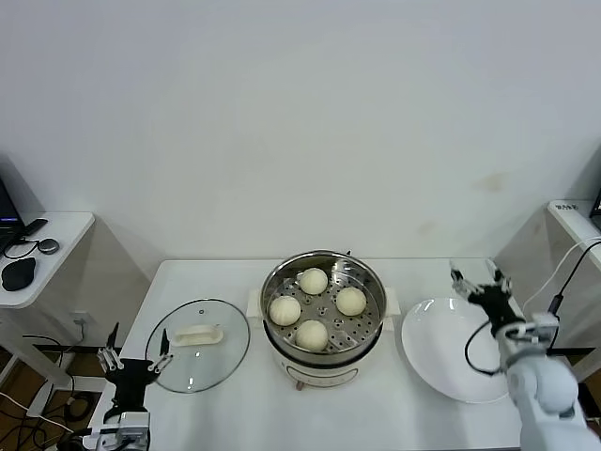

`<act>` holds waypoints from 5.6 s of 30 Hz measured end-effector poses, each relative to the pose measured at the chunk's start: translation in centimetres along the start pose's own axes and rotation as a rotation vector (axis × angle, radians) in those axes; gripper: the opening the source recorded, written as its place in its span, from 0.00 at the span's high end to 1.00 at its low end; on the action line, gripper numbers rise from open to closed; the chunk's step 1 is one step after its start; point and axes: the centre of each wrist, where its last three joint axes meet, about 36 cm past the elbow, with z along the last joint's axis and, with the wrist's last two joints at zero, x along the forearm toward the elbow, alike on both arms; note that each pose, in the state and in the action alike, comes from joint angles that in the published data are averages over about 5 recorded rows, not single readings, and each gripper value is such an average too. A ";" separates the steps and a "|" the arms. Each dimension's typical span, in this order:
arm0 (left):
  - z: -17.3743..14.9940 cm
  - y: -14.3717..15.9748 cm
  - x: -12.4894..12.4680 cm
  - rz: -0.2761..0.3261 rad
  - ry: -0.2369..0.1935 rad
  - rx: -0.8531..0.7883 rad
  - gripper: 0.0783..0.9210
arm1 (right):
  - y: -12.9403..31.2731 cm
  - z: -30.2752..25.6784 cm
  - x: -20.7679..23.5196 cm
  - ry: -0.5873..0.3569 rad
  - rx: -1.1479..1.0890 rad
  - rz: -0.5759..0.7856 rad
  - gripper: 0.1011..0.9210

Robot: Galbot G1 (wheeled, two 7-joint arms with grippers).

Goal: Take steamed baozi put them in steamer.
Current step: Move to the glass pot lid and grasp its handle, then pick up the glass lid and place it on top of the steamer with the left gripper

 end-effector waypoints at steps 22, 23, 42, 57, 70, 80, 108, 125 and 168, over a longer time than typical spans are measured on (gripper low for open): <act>7.5 0.2 -3.9 0.228 -0.208 -0.943 0.12 | 1.5 5.6 5.1 0.095 -0.007 0.104 0.12; 7.4 0.1 -4.0 0.233 -0.200 -0.947 0.12 | 1.5 5.8 5.2 0.098 -0.005 0.105 0.12; 5.3 -4.8 -5.3 0.247 -0.059 -0.930 0.12 | 1.6 7.2 5.8 0.122 0.006 0.124 0.12; 5.7 -7.3 -7.6 0.193 -0.049 -0.963 0.12 | 1.5 7.8 6.1 0.123 0.006 0.139 0.12; 6.7 -8.0 -9.6 0.169 -0.031 -1.011 0.12 | 1.6 8.1 6.4 0.123 0.006 0.147 0.12; 7.2 -8.5 -11.3 0.145 -0.044 -1.012 0.12 | 1.5 8.2 6.6 0.124 0.012 0.152 0.12; 8.8 -7.8 -12.5 0.122 -0.042 -0.973 0.82 | 1.6 8.4 6.8 0.126 0.025 0.148 0.12; -0.5 -4.4 -10.1 -0.002 0.144 -0.928 0.89 | 2.9 8.5 6.4 0.129 -0.003 0.141 0.12; -25.1 -12.3 -7.0 0.098 -0.042 -0.708 0.89 | 2.8 9.2 6.0 0.139 0.015 0.179 0.12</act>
